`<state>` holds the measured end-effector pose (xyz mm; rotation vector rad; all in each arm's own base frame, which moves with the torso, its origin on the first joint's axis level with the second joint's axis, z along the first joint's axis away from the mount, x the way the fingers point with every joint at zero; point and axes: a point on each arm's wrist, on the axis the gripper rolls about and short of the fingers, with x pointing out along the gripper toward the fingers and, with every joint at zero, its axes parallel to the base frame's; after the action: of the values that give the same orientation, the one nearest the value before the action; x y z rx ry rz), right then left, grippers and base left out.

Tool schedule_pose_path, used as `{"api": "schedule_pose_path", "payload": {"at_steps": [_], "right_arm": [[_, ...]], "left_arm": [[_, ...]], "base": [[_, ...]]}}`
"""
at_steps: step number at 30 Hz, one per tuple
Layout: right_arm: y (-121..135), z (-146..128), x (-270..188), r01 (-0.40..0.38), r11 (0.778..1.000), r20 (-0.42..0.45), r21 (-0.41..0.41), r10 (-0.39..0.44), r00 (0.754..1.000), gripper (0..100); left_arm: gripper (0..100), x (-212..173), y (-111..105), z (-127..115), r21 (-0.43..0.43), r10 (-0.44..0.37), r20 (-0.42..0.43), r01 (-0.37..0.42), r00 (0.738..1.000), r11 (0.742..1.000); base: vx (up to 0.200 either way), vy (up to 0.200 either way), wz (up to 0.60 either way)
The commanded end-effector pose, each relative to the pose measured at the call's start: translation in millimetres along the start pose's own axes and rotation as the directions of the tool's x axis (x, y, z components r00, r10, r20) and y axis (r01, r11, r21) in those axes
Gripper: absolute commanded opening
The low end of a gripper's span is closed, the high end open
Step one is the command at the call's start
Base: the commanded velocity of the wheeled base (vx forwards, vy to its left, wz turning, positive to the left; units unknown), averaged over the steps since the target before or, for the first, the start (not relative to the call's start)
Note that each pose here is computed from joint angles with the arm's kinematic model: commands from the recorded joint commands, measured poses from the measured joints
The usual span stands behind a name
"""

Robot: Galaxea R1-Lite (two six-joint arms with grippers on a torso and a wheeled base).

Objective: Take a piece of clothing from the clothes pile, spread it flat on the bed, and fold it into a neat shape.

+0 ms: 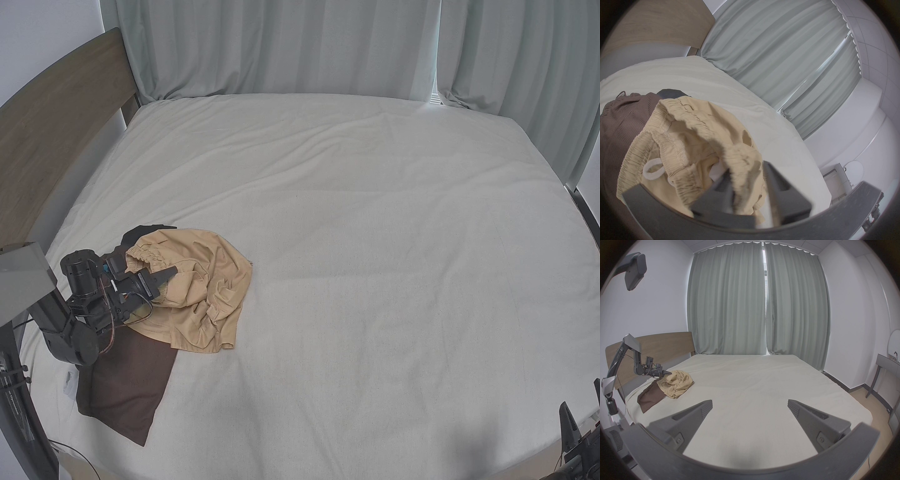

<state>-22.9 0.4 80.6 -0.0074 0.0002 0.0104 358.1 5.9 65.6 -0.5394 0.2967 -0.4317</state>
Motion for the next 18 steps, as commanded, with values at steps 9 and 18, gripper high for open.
{"api": "schedule_pose_path", "payload": {"at_steps": [9,18], "right_arm": [[0.0,-5.1,0.4,0.0,1.0,-0.006,0.0,0.0,1.0,100],[0.0,-5.1,0.4,0.0,1.0,-0.006,0.0,0.0,1.0,100]], "left_arm": [[0,-8.1,-4.3,-1.7,-0.03,-0.018,0.033,0.019,0.999,0.999],[0,-26.2,-22.3,8.3,-0.047,-0.066,0.081,0.07,0.995,0.996]], "base": [[0.0,0.0,0.0],[0.0,0.0,0.0]]}}
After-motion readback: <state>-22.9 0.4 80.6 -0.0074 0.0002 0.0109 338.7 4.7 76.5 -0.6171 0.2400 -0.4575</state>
